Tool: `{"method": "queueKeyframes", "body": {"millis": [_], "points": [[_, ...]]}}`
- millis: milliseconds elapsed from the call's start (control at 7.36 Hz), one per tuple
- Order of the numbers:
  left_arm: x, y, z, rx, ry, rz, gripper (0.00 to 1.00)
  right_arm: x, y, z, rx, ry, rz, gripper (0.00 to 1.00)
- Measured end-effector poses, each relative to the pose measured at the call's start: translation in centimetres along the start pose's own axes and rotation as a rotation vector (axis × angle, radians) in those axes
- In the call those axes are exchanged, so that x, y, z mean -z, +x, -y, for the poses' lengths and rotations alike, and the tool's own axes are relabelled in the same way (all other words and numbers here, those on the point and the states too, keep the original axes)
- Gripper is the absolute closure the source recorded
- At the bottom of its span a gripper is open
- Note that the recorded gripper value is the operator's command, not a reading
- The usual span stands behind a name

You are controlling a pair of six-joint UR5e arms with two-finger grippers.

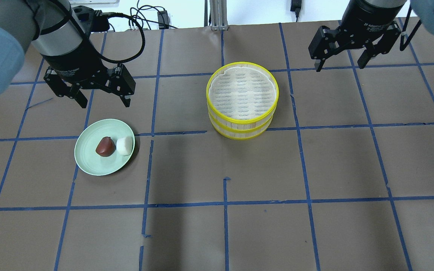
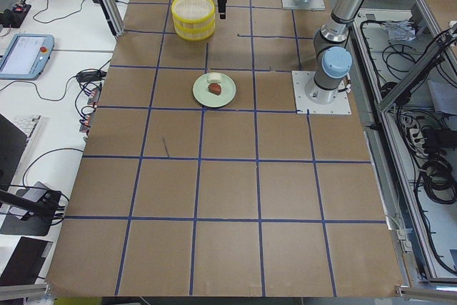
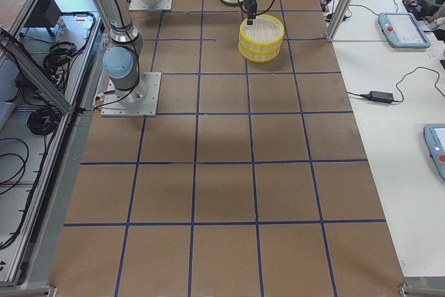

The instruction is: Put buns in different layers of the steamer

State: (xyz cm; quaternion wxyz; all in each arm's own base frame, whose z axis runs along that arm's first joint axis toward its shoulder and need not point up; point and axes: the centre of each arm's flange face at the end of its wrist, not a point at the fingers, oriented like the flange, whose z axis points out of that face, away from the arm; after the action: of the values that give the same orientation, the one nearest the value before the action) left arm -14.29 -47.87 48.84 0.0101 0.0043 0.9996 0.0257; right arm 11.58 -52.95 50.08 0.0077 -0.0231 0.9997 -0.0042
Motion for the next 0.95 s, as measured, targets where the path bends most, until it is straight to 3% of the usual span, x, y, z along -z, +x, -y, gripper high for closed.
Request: {"method": "queueKeyframes", "body": {"millis": [816, 951], "points": [[0.6, 0.1, 0.2, -0.001, 0.034, -0.001, 0.00, -0.6, -0.1, 0.0, -0.010, 0.011, 0.002, 0.00], [0.7, 0.1, 0.2, -0.001, 0.040, -0.001, 0.00, -1.6, -0.1, 0.5, -0.015, 0.037, 0.005, 0.00]]}}
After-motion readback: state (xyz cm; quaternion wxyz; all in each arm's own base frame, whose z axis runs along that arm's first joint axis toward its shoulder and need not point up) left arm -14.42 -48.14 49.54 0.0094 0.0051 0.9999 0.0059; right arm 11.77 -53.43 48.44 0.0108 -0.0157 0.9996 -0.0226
